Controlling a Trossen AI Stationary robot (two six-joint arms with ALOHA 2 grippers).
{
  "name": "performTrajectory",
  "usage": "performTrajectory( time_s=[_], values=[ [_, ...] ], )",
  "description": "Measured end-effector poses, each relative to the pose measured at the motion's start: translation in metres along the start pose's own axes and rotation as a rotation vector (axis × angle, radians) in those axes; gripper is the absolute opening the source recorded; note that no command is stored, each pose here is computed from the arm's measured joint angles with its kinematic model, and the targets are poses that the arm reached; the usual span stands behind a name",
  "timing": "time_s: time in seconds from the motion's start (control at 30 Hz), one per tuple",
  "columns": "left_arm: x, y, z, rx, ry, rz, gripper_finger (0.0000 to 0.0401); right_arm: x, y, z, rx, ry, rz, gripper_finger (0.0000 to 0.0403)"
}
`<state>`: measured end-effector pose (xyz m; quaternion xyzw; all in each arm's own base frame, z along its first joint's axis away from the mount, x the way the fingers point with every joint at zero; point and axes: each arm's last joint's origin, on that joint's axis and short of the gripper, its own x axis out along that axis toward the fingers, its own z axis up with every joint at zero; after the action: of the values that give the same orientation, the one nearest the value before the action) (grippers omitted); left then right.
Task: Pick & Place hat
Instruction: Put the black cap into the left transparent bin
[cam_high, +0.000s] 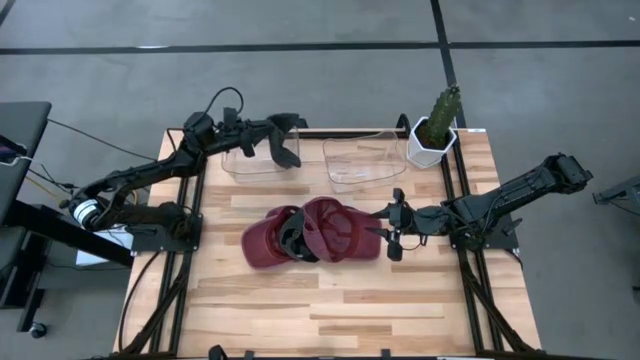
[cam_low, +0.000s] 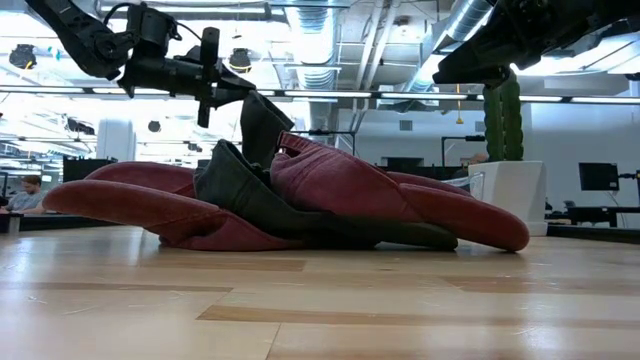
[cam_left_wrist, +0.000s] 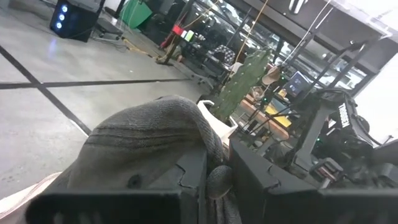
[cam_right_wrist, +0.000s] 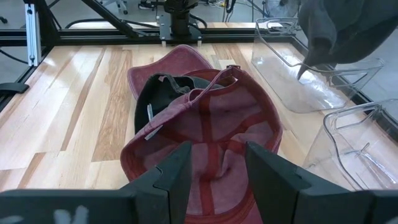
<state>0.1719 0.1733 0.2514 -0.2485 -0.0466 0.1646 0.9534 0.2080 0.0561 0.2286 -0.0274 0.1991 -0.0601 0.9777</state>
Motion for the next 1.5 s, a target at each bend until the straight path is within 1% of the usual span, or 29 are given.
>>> performTrajectory(
  time_s=[0.33, 0.7, 0.93, 1.2, 1.37, 1.5],
  values=[
    [0.004, -0.009, -0.004, -0.002, 0.012, -0.044, 0.0055, 0.000, -0.001, 0.000, -0.009, 0.000, -0.003, 0.0140],
    [0.006, -0.015, -0.005, -0.001, 0.031, -0.108, 0.0056, 0.003, -0.009, 0.001, 0.009, 0.003, -0.043, 0.0140],
    [0.005, -0.020, 0.005, -0.030, -0.043, -0.162, 0.0055, 0.003, -0.009, 0.001, 0.009, 0.004, -0.041, 0.0140],
    [0.009, -0.030, 0.022, -0.025, -0.051, -0.245, 0.0055, 0.003, -0.009, 0.001, 0.009, 0.004, -0.042, 0.0140],
    [0.008, -0.030, 0.035, -0.003, -0.047, -0.297, 0.0054, 0.003, -0.009, 0.001, 0.010, 0.004, -0.042, 0.0140],
    [0.007, -0.031, 0.039, 0.002, -0.040, -0.318, 0.0054, 0.003, -0.009, 0.001, 0.010, 0.004, -0.042, 0.0140]
  ],
)
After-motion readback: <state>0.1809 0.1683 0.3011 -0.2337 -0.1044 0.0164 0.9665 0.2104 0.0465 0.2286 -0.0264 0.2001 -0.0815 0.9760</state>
